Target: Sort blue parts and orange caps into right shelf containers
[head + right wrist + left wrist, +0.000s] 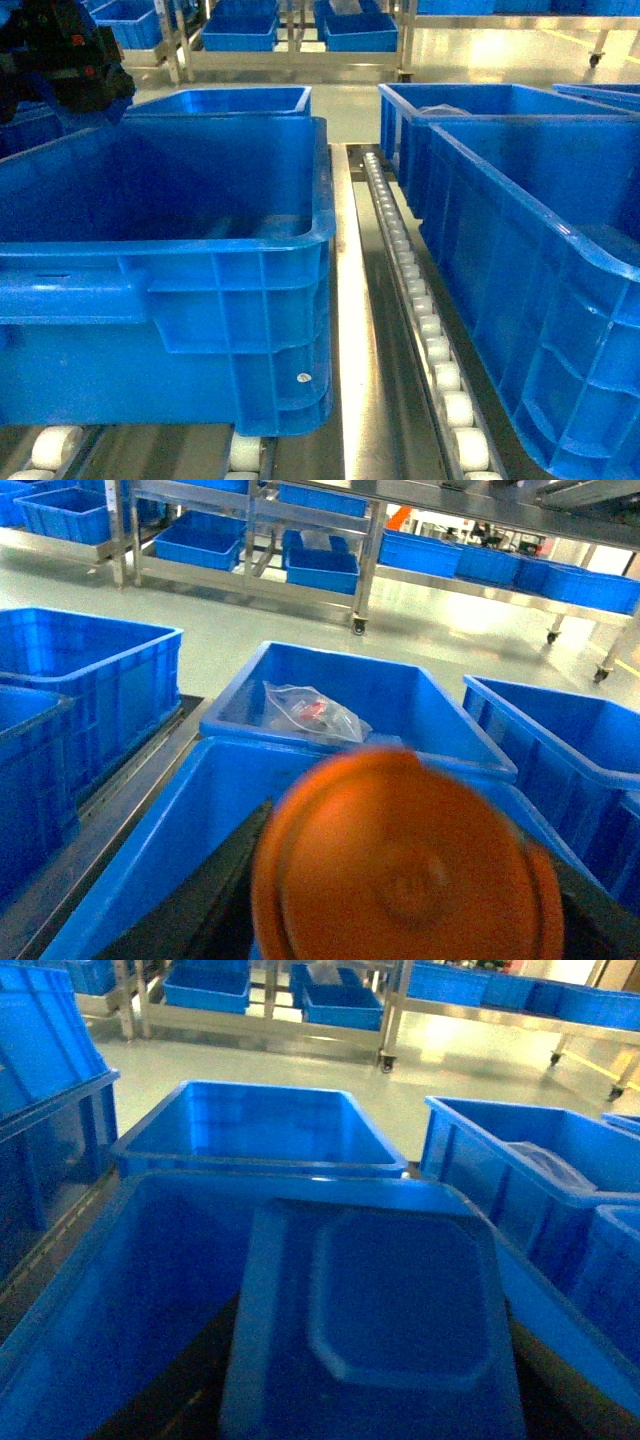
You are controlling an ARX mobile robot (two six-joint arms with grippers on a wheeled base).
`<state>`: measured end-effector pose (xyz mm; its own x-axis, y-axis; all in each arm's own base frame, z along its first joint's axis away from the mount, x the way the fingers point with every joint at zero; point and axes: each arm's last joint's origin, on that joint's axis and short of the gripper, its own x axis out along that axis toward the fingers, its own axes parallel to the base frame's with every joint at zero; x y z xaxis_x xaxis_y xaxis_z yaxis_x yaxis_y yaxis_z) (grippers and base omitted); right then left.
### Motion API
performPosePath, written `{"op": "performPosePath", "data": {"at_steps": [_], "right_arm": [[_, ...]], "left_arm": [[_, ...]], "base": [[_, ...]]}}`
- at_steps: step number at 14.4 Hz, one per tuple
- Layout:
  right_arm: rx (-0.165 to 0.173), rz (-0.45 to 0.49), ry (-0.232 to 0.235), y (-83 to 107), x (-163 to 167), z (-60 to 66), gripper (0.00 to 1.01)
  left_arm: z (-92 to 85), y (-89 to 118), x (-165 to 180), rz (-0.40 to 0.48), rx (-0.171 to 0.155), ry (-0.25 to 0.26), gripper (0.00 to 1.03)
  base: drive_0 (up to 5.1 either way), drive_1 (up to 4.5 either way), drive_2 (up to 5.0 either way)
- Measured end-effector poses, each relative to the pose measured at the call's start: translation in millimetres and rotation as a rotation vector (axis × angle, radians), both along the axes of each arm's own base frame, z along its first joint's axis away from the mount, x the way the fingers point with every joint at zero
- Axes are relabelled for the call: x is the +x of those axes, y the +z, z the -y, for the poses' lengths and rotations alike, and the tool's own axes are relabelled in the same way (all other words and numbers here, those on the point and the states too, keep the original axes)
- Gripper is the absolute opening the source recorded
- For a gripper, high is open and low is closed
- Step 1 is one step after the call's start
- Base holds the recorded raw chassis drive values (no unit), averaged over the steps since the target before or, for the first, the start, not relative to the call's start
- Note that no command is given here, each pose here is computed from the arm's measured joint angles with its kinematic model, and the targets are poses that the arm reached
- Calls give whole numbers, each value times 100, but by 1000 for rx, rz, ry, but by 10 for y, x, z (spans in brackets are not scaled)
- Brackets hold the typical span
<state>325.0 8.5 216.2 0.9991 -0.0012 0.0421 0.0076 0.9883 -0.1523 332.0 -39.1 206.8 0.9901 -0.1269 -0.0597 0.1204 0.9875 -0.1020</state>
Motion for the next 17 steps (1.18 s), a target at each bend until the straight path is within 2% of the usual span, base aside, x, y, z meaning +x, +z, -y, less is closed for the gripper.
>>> {"op": "performPosePath", "data": {"at_steps": [2, 3, 4, 5, 6, 7, 8, 9, 10, 11, 12, 14, 17], "right_arm": [[-10, 2, 14, -8, 3, -35, 73], [-10, 0, 14, -16, 6, -36, 74], [-16, 1, 14, -32, 13, -36, 82], [-16, 2, 15, -57, 16, -36, 95], [-15, 5, 11, -82, -1, -23, 99], [-12, 4, 2, -123, -39, 17, 98], [-9, -11, 2, -162, -65, 18, 98], [-8, -13, -3, -167, -68, 31, 98], [10, -26, 0, -166, -74, 41, 96], [65, -46, 8, -191, -186, 67, 83], [102, -49, 8, -227, -380, 70, 71], [134, -37, 8, -267, -677, 74, 43], [138, -53, 8, -373, -1040, 75, 4]], "left_arm": [[5, 16, -33, 24, -4, -27, 67], [5, 18, -42, 24, -3, -30, 69], [3, 4, -73, 22, -3, -40, 76], [-2, -30, -133, 28, -5, -53, 89], [-19, -53, -184, 35, -10, -54, 100], [-45, -49, -268, 35, -14, -59, 97], [-62, -37, -367, 57, -28, -87, 98], [-62, -20, -378, 65, -33, -91, 98], [-61, -39, -375, 52, -29, -81, 97], [-75, -67, -447, 60, 18, 34, 86], [-131, -118, -625, 56, 55, 103, 73], [-222, -179, -892, 61, 80, 131, 47], [-292, -274, -1220, 53, 82, 119, 9]], "base": [[0, 0, 0], [0, 0, 0], [0, 0, 0], [0, 0, 0], [0, 0, 0], [0, 0, 0], [0, 0, 0], [0, 0, 0], [0, 0, 0], [0, 0, 0], [0, 0, 0], [0, 0, 0], [0, 0, 0]]}}
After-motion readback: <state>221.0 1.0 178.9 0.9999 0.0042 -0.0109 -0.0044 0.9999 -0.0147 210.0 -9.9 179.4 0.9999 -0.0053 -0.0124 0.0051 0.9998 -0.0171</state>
